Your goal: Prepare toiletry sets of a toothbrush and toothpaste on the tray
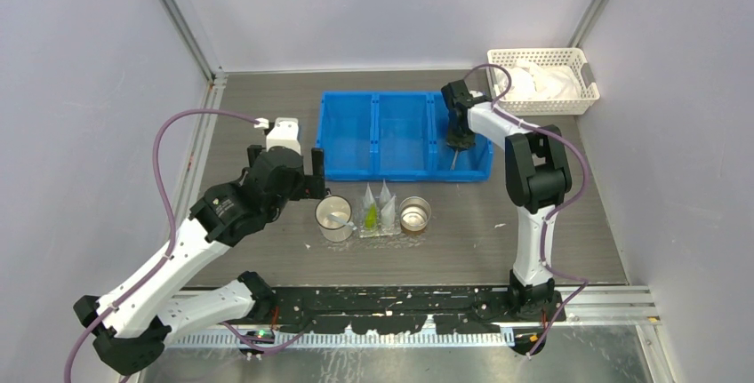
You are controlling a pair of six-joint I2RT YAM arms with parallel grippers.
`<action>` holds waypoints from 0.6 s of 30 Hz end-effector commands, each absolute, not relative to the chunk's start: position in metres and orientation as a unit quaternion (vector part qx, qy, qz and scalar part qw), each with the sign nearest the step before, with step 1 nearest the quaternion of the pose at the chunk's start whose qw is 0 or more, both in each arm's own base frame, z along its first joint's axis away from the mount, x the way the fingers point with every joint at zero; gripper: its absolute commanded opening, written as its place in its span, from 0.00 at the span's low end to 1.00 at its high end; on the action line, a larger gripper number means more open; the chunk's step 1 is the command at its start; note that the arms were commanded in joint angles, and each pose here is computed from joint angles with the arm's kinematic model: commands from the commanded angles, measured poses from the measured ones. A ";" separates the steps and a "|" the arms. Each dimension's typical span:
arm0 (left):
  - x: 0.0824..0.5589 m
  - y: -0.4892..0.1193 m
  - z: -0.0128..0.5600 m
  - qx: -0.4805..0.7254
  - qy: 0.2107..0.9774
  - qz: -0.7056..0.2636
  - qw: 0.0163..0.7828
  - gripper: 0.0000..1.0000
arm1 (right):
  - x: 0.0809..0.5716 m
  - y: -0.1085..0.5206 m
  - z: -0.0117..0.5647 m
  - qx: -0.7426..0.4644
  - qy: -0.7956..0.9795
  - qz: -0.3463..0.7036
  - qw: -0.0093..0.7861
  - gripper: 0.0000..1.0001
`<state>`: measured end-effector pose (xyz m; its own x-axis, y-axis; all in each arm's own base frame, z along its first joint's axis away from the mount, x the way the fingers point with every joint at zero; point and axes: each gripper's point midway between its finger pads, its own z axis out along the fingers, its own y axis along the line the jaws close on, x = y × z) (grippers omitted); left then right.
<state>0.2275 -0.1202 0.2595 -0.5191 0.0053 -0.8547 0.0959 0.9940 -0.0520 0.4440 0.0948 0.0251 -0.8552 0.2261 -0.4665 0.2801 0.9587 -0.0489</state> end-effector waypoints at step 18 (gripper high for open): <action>0.231 -0.126 0.265 0.012 0.863 -0.069 0.500 1.00 | 0.424 0.109 0.234 0.081 0.941 0.035 0.327 0.10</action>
<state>0.2272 -0.1211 0.2592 -0.5212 -0.0021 -0.8534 0.0949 0.9937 -0.0603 0.4517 0.1086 0.1939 -0.7613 0.2003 -0.6167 0.1814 0.9789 0.0941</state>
